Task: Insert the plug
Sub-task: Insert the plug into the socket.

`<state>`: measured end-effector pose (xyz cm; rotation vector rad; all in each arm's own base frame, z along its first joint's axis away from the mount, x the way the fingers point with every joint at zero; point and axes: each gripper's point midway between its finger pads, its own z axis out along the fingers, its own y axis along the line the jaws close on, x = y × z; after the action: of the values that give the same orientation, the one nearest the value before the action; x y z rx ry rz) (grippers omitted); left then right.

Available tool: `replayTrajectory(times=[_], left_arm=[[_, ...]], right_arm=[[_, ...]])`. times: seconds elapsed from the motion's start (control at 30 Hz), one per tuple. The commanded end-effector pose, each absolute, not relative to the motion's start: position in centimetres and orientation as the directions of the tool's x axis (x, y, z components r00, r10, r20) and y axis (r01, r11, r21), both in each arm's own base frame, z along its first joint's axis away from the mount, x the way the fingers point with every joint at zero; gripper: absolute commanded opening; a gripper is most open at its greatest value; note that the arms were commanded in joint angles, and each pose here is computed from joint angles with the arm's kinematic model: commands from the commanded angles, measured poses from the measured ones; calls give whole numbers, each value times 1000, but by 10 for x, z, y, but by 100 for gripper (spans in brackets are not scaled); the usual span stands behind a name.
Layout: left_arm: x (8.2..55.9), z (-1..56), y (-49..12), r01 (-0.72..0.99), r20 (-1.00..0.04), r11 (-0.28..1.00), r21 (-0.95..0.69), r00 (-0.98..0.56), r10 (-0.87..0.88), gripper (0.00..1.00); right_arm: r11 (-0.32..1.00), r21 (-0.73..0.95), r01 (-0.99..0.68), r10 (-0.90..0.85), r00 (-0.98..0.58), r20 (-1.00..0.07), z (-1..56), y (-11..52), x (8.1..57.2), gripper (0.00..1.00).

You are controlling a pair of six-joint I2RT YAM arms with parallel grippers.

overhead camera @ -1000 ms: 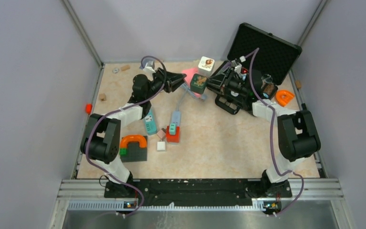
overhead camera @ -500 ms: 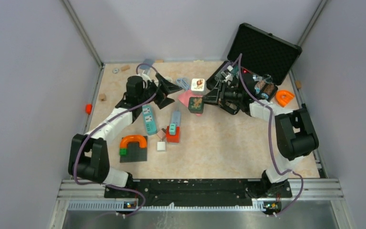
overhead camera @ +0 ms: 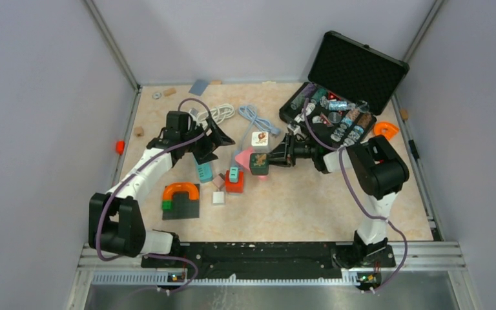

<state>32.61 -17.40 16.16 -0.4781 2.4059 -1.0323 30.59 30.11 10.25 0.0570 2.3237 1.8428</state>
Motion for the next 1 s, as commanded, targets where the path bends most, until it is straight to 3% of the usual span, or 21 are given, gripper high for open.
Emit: replayTrajectory(times=[0.0, 0.43, 0.6, 0.77, 0.9, 0.97], left_arm=[[319, 158, -171, -111, -294, 672, -733, -838, -459, 99], [324, 140, -176, -127, -251, 667, -734, -862, -440, 99], [327, 128, -179, -134, -226, 672, -728, -879, -421, 92], [325, 113, -181, -134, -205, 690, -712, -899, -386, 74], [323, 101, -187, -127, -184, 699, -704, -918, -352, 51], [323, 94, -190, -131, -170, 705, -697, -925, -340, 47]], right_arm=[[70, 971, -227, 145, -961, -235, 145, 314, 311, 0], [115, 980, -161, 83, -982, -171, 105, 324, 306, 0], [186, 966, -179, 66, -979, -194, 96, 324, 311, 0], [227, 957, -178, 63, -978, -197, 88, 323, 313, 0], [246, 951, -187, 74, -975, -210, 86, 322, 314, 0], [251, 951, -181, 72, -976, -205, 83, 321, 314, 0]])
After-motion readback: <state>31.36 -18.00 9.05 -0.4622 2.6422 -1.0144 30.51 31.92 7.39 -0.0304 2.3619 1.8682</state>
